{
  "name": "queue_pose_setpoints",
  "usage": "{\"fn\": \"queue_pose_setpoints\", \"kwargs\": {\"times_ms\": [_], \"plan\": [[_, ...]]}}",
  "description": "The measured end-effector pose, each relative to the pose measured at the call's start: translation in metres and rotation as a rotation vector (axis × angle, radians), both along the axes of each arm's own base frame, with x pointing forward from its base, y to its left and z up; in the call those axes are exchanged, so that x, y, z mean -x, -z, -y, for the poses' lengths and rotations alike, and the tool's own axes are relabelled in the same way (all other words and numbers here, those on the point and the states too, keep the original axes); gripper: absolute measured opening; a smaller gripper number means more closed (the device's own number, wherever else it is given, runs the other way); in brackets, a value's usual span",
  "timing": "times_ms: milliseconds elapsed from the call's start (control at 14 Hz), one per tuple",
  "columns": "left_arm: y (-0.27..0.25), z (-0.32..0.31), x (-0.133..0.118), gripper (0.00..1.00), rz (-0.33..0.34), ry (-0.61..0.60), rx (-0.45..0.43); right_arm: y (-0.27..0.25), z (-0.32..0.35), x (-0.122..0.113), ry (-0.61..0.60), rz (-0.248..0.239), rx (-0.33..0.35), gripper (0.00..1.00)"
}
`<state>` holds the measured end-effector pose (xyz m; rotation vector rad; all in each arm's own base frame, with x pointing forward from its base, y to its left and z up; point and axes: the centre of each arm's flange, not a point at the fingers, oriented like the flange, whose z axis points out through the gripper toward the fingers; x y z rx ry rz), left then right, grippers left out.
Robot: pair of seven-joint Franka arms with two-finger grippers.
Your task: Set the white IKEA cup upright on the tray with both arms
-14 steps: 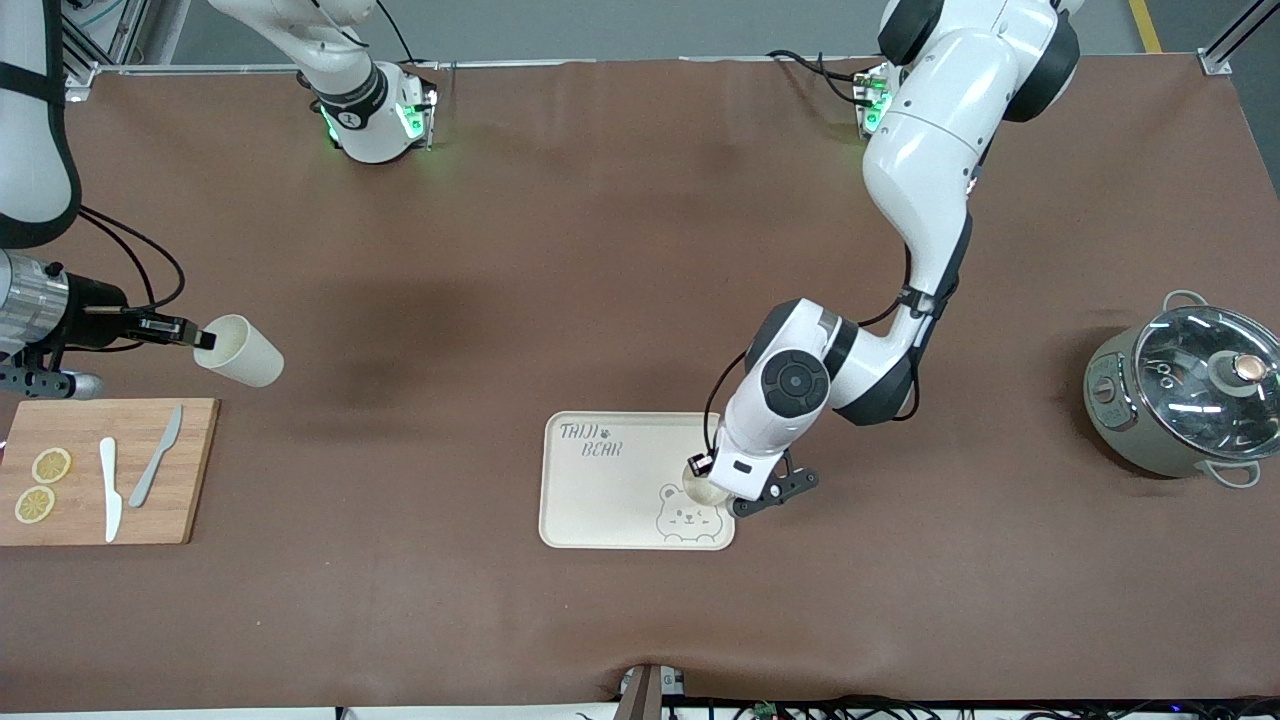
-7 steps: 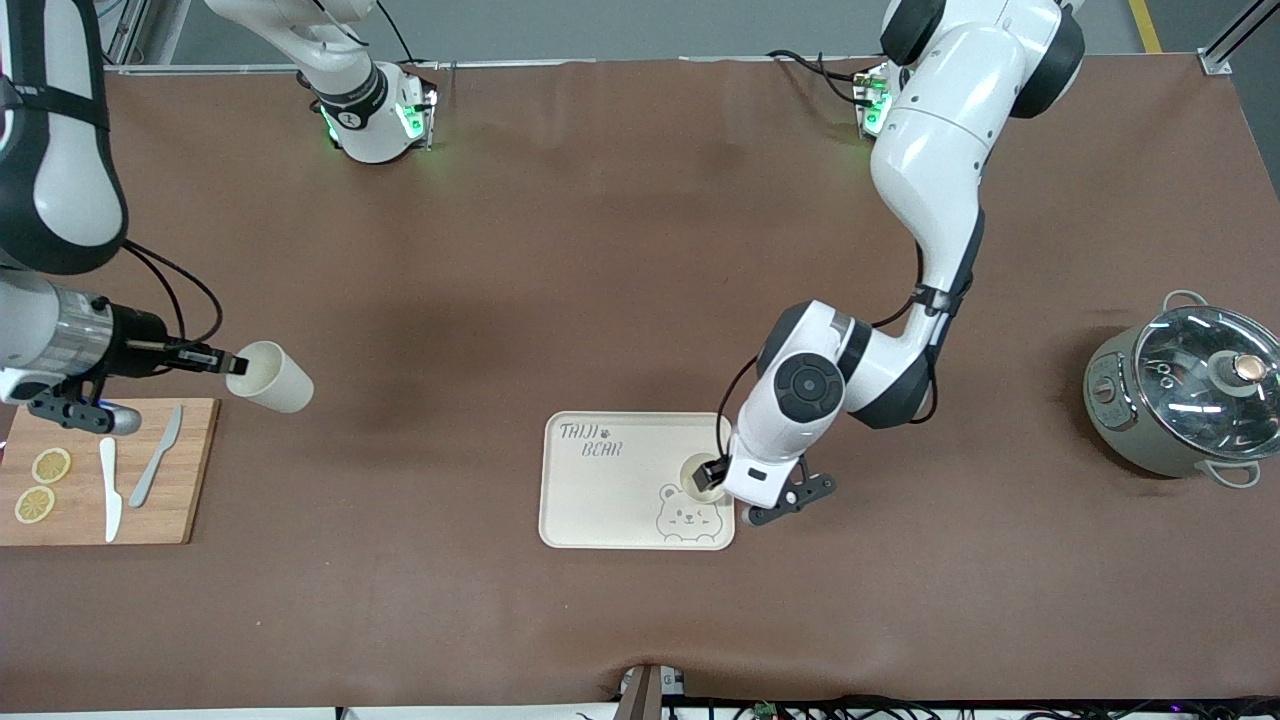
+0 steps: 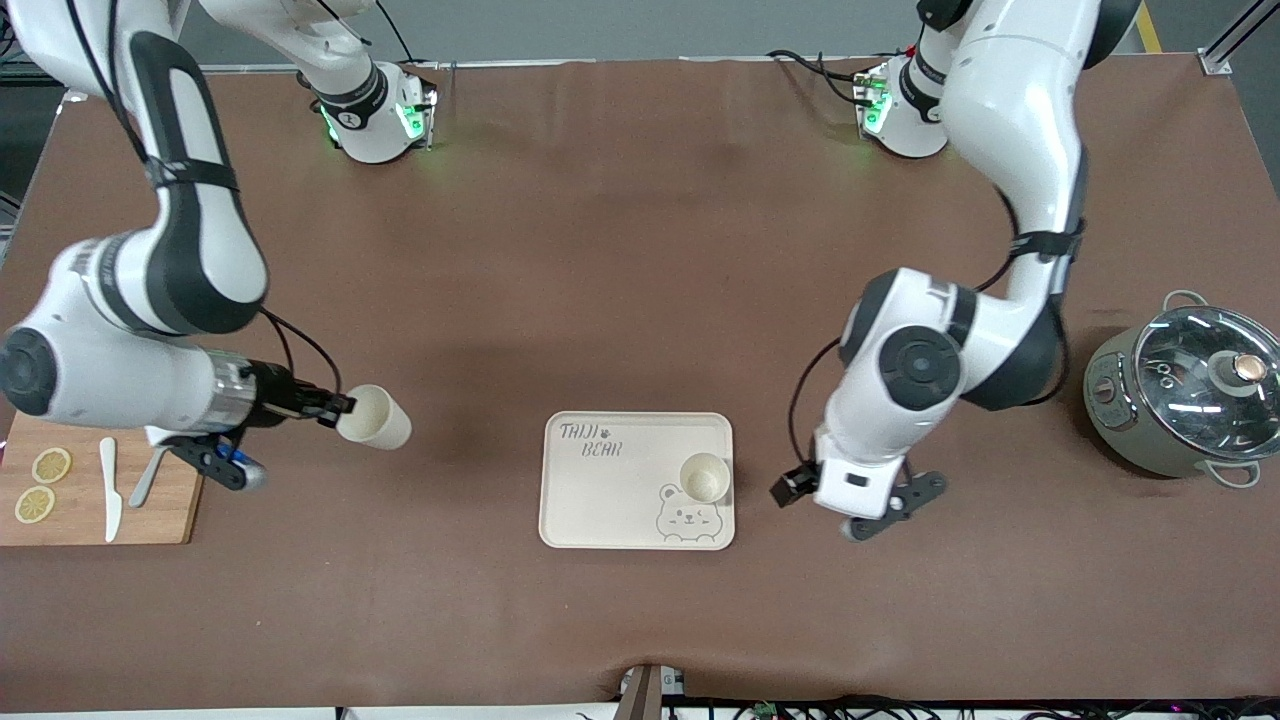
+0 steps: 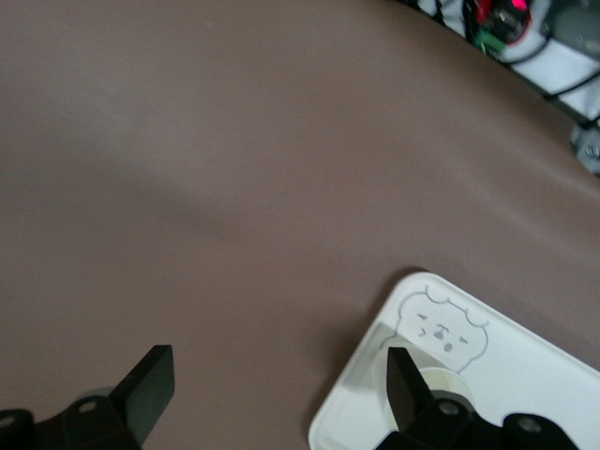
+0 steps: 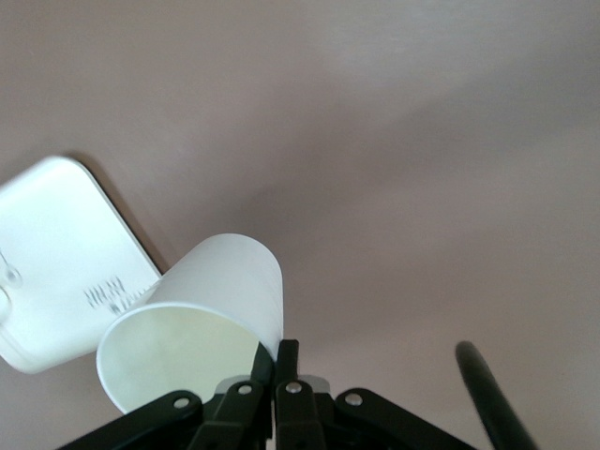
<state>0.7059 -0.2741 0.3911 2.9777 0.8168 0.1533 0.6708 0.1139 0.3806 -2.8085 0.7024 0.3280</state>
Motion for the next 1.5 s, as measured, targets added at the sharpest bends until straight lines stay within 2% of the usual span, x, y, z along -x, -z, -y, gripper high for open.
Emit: {"fn": "queue_pose_setpoints", "kwargs": {"times_ms": [214, 357, 429, 714, 1000, 1214, 1500], "plan": [[-0.033, -0.055, -0.008, 1.0, -0.009, -0.065, -0.012, 0.045, -0.061, -0.017, 0.097, 0.066, 0.01, 0.02], [-0.049, -0.093, -0.013, 1.0, -0.003, -0.047, -0.04, 0.064, -0.104, -0.02, 0.146, 0.114, 0.013, 0.02], [-0.058, -0.112, -0.014, 1.0, -0.007, -0.034, -0.051, 0.069, -0.123, -0.019, 0.178, 0.116, 0.014, 0.02], [-0.106, -0.191, 0.0, 1.0, -0.074, 0.109, -0.088, 0.084, -0.173, -0.006, 0.272, 0.063, 0.025, 0.02], [-0.153, -0.242, 0.022, 1.0, -0.099, 0.203, -0.098, 0.108, -0.207, 0.009, 0.351, 0.009, 0.039, 0.02], [-0.17, -0.278, 0.037, 1.0, -0.133, 0.366, -0.102, 0.122, -0.224, 0.017, 0.366, -0.003, 0.047, 0.02], [-0.187, -0.297, 0.064, 1.0, -0.146, 0.408, -0.101, 0.129, -0.228, 0.02, 0.38, -0.016, 0.055, 0.02]]}}
